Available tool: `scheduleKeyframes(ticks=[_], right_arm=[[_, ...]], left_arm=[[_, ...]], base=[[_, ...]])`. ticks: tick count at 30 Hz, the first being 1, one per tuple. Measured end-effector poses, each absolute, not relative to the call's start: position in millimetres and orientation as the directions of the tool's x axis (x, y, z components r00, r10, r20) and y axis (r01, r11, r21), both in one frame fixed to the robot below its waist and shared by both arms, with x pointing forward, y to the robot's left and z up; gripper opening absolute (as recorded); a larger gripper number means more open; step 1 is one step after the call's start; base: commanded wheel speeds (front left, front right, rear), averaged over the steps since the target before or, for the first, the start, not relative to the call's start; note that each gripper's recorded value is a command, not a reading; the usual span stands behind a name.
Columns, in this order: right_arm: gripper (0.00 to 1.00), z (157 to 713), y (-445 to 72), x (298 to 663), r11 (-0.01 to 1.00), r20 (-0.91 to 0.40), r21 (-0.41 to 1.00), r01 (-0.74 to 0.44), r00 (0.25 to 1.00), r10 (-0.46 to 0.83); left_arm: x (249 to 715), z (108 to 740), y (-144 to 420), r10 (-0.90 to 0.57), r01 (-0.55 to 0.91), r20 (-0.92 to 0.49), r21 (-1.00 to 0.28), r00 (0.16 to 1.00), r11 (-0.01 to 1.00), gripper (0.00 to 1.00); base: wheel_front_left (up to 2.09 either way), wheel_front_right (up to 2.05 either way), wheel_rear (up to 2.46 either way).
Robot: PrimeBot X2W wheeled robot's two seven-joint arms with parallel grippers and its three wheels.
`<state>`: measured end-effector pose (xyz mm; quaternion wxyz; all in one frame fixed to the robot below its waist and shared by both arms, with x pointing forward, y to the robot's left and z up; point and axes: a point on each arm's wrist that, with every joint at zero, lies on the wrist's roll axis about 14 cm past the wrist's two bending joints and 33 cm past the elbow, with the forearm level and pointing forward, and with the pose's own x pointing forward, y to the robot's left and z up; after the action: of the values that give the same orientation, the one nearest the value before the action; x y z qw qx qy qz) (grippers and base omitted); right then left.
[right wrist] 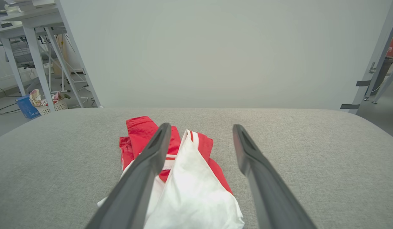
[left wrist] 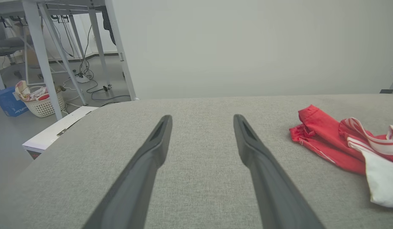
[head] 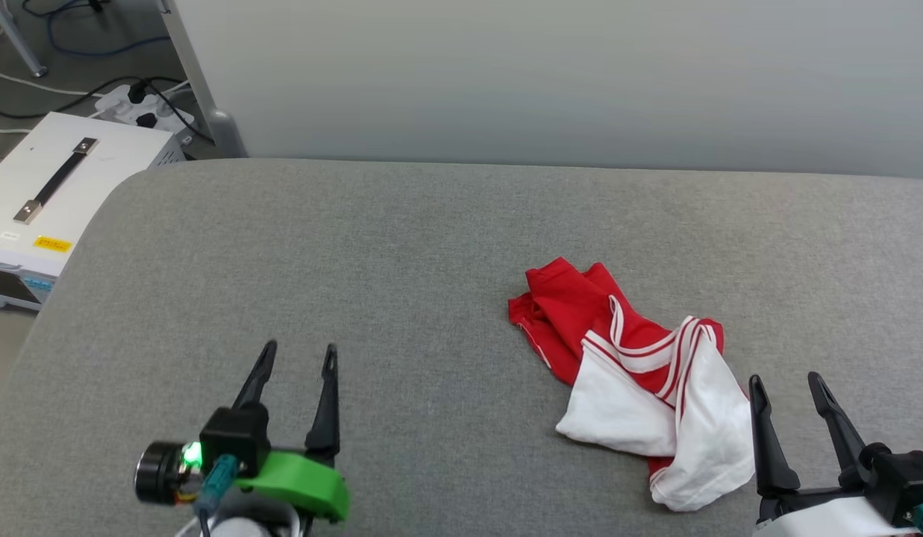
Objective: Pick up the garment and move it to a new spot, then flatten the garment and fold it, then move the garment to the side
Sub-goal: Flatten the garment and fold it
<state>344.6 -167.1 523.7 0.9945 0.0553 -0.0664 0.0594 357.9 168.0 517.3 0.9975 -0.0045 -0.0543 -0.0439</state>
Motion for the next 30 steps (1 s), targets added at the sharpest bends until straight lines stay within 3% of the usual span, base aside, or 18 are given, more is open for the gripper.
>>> scheduleKeyframes(ticks=[8, 14, 19, 24, 30], right_arm=[[1.00, 526.5, -163.7, 355.0, 0.985, 0.148, 0.104, -0.136, 0.982, 0.120], [1.00, 528.2, -170.3, 359.6, 0.988, 0.154, 0.102, -0.117, 0.983, 0.100], [1.00, 526.3, -179.3, 363.3, 0.991, 0.148, 0.103, -0.088, 0.986, 0.073], [1.00, 524.9, -187.4, 369.1, 0.993, 0.144, 0.099, -0.064, 0.988, 0.049], [1.00, 517.5, -199.0, 375.0, 0.995, 0.121, 0.095, -0.025, 0.993, 0.013]], left_arm=[[414.8, 597.6, 99.5, -0.377, 0.355, 0.296, 0.127, 0.877, 0.926, 1.00], [436.7, 629.4, 30.7, -0.612, 0.578, 0.246, 0.201, 0.751, 0.791, 1.00], [440.7, 608.4, -19.4, -0.761, 0.743, 0.004, 0.212, 0.649, 0.634, 1.00], [439.6, 574.2, -44.4, -0.801, 0.843, -0.262, 0.164, 0.538, 0.512, 1.00], [405.8, 514.6, -68.5, -0.776, 0.946, -0.555, 0.069, 0.300, 0.316, 1.00]], base=[[0.00, 0.00, 0.00], [0.00, 0.00, 0.00], [0.00, 0.00, 0.00], [0.00, 0.00, 0.00], [0.00, 0.00, 0.00]])
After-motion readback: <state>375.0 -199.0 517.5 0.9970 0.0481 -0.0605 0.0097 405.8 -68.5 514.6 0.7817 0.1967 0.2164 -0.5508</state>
